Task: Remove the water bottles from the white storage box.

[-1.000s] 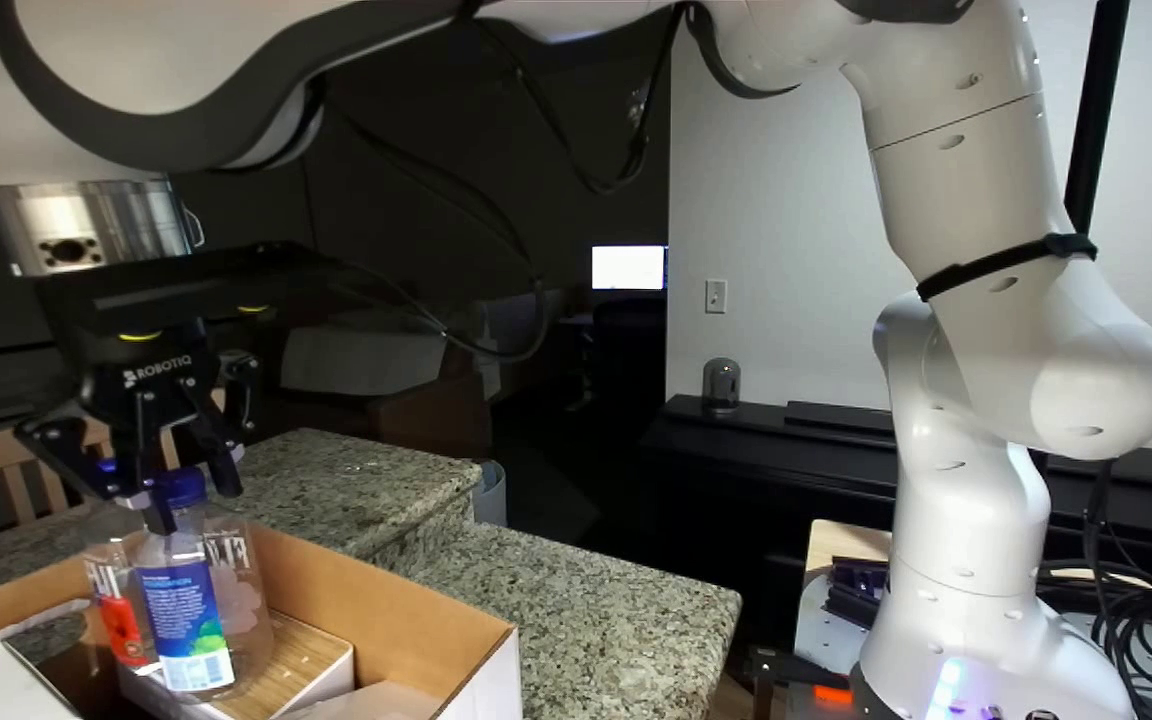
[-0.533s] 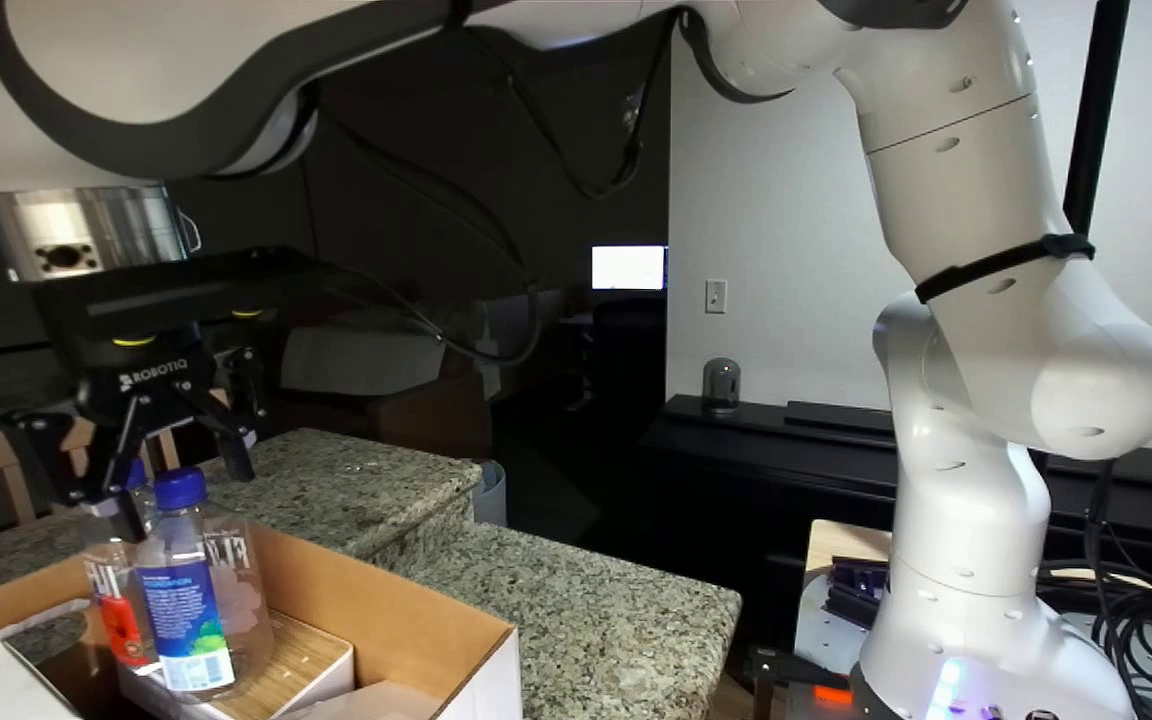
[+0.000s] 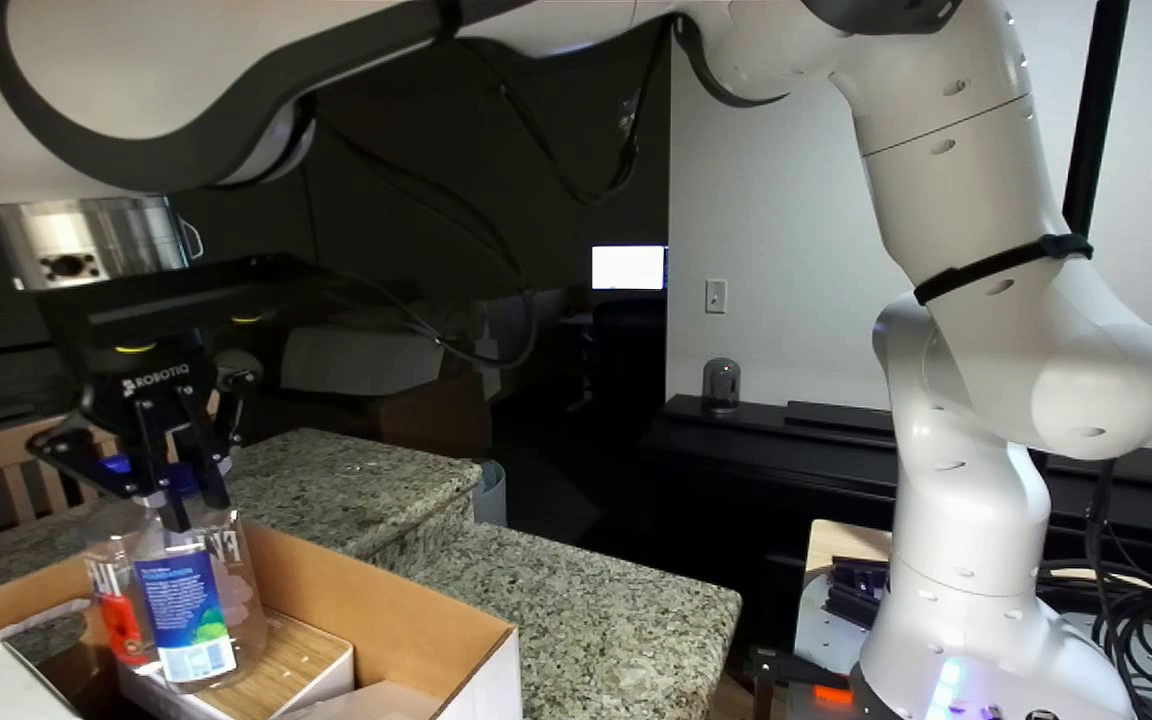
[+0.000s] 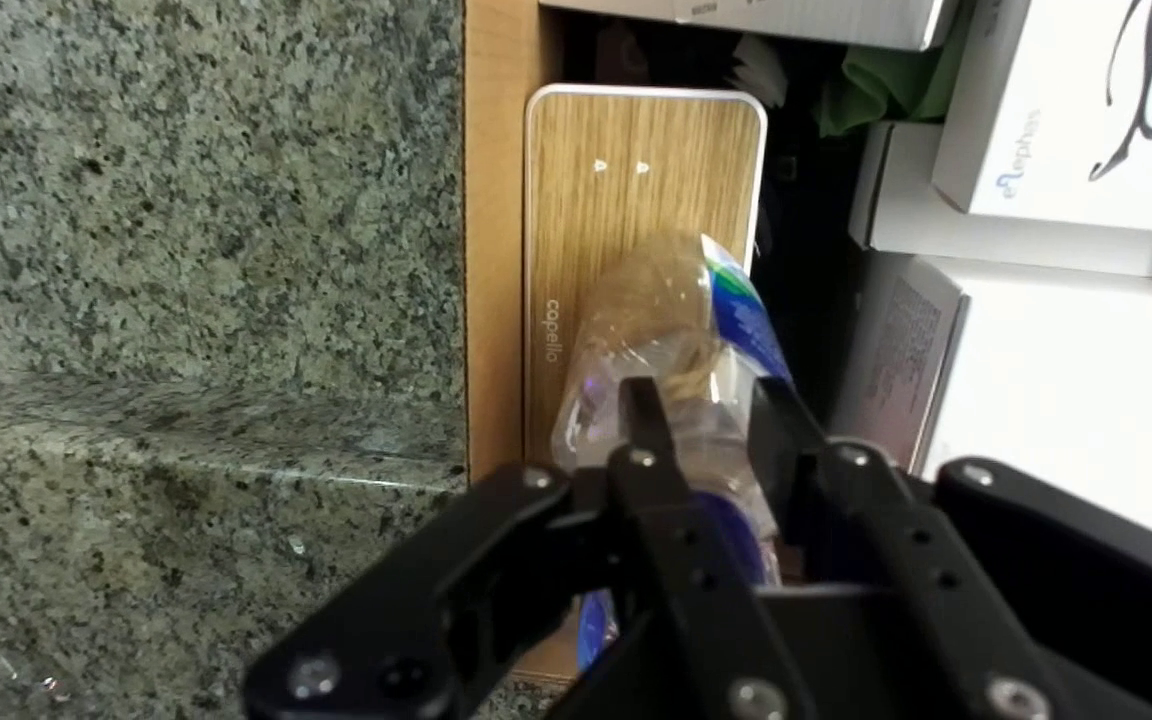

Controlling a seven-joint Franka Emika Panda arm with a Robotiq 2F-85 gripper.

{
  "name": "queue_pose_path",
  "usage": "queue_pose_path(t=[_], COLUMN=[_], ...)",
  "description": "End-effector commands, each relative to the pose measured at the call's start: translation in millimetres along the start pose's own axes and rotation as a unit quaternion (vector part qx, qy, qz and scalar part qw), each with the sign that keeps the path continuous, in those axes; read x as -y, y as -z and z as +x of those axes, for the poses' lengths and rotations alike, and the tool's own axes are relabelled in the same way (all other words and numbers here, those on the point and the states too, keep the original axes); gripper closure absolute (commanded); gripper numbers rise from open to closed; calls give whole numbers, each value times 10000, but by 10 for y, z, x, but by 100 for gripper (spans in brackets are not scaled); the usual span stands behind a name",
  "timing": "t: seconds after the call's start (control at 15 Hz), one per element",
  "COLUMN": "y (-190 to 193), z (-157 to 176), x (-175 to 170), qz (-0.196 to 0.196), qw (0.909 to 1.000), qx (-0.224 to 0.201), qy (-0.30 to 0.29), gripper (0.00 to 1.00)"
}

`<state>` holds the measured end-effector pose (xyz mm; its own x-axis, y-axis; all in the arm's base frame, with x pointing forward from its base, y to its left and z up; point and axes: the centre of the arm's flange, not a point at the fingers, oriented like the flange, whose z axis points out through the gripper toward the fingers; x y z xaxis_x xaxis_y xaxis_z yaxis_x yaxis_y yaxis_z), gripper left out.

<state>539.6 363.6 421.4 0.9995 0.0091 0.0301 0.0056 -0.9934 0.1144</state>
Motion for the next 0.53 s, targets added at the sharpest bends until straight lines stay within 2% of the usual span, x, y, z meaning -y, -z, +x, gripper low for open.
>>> queue_pose_path(t=[0.0,0.07,0.2,0.27,0.4,0.47], y=[53,58,74,84,106,109], z=[-30,-37,-55,-60,-54,-38], x=[44,58,73,73,64,57], qz=[-23,-26,-24,-32,-56,-43], qw=[9999,10000,9999,9999,9999,9998], qx=[39,34,49,59,-22,-56], qy=[-100,-89,-86,-93,-137,-165], gripper=[92,95,94,70,68,63])
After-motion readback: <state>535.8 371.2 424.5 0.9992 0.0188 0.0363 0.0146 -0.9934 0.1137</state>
